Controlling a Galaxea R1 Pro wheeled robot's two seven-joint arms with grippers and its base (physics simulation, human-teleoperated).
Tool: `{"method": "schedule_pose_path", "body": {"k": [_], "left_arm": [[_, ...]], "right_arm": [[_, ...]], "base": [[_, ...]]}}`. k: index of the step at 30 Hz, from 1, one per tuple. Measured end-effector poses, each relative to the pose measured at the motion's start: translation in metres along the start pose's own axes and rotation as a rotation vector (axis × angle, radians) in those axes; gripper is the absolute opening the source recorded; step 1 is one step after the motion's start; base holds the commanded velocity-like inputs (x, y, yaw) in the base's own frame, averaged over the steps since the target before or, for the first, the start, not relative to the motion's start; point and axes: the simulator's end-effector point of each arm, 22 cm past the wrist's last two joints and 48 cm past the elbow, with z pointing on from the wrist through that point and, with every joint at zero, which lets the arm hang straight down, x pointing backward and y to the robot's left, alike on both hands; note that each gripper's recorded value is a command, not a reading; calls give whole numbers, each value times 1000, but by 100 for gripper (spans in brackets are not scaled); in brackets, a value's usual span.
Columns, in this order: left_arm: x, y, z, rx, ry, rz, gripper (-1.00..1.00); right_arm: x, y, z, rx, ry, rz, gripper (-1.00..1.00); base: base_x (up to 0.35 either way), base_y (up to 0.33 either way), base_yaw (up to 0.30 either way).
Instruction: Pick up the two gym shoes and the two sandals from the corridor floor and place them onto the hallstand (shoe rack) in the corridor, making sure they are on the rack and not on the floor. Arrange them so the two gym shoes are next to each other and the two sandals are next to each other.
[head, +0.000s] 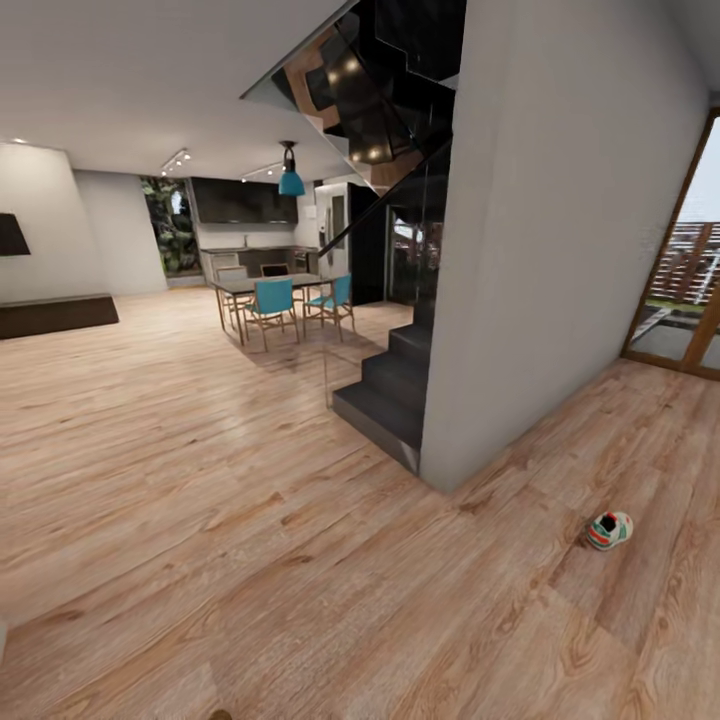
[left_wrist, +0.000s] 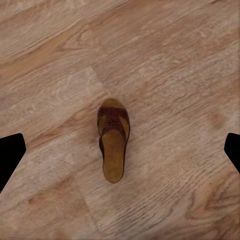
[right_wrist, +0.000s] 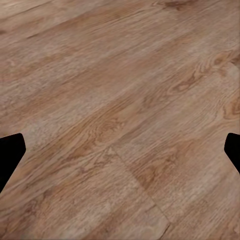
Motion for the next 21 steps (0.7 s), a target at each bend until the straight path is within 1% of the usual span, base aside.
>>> {"method": "schedule_pose_path", "body": {"k": [5, 9, 14, 21], "left_arm": [[1, 0, 0, 1, 2, 2, 100], [1, -1, 0, 2, 2, 4, 100], [1, -1, 0, 3, 3, 4, 100], [1, -1, 0, 3, 3, 4, 100]], "right_arm": [[1, -1, 0, 2, 3, 1, 100], [1, -1, 0, 3, 3, 1, 100], [2, -1, 0, 3, 4, 2, 100], [1, -1, 0, 3, 3, 2, 100]], "base": [[0, 1, 46], [-24, 82, 13], [-80, 221, 4], [-52, 279, 1]]}}
